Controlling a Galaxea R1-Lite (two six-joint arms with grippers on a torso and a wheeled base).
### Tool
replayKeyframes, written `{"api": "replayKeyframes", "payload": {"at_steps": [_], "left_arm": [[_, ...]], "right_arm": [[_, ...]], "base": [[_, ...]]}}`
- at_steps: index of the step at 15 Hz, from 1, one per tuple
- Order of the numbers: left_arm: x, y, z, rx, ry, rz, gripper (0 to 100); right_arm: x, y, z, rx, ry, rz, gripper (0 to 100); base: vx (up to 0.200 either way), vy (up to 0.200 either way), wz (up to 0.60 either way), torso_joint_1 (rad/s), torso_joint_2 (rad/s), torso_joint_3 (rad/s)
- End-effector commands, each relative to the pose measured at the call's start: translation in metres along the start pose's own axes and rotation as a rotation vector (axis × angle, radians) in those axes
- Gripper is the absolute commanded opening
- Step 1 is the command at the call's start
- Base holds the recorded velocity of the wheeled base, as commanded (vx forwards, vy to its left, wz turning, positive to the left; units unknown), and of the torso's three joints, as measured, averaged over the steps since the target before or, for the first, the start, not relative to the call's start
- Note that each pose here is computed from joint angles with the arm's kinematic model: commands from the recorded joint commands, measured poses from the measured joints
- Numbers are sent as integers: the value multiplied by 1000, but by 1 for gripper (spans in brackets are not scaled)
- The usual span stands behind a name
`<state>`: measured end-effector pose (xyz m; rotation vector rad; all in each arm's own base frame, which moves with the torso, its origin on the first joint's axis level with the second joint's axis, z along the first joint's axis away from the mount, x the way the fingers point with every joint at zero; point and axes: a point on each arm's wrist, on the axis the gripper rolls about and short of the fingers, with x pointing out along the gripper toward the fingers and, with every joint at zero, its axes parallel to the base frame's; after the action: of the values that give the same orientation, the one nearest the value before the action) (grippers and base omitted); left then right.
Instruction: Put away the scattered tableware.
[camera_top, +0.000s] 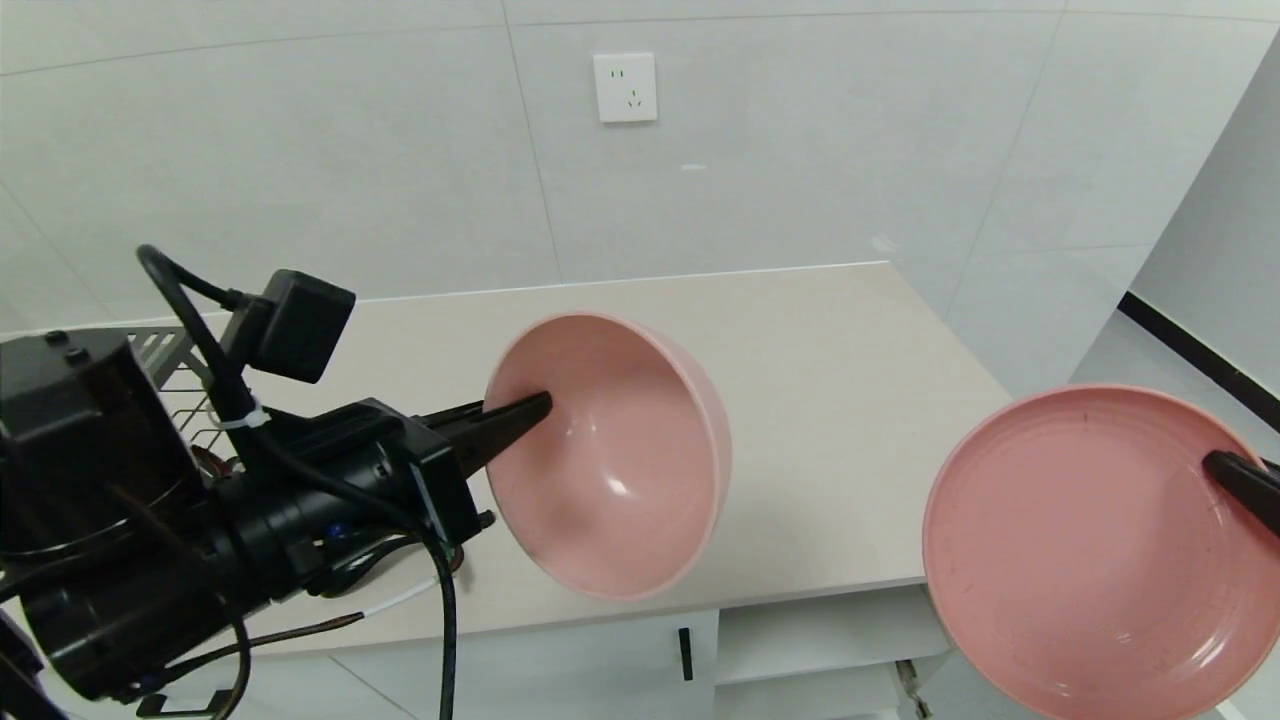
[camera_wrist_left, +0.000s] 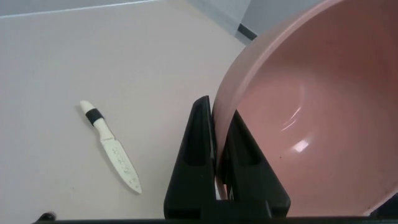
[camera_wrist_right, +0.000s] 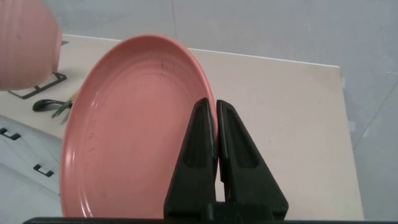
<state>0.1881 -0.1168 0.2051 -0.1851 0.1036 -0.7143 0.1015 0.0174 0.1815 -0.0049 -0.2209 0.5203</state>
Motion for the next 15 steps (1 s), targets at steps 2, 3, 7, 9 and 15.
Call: {"api": "replayKeyframes", "payload": {"at_steps": [2,3,7,9,15], "left_arm": [[-17,-4,0,2,-15,-7,0],[-16,-4,0,4,-19,-10,0],[-27,-9,6,11,-37,-66,0],[-36,-10,5,12,9,-57,0],[-19,7,-9,109,-162,69,0]], "right_arm": [[16,-7,2,12,17,4,0],[19,-8,2,12,18,4,0],[24,-11,-1,19,36,6,0],[27,-12,-3,30,52,7,0],[46,-24,-13,65,92,-23,0]], "base": [[0,0,0,0,0,0],[0,0,0,0,0,0],[0,0,0,0,0,0],[0,0,0,0,0,0],[0,0,0,0,0,0]]}}
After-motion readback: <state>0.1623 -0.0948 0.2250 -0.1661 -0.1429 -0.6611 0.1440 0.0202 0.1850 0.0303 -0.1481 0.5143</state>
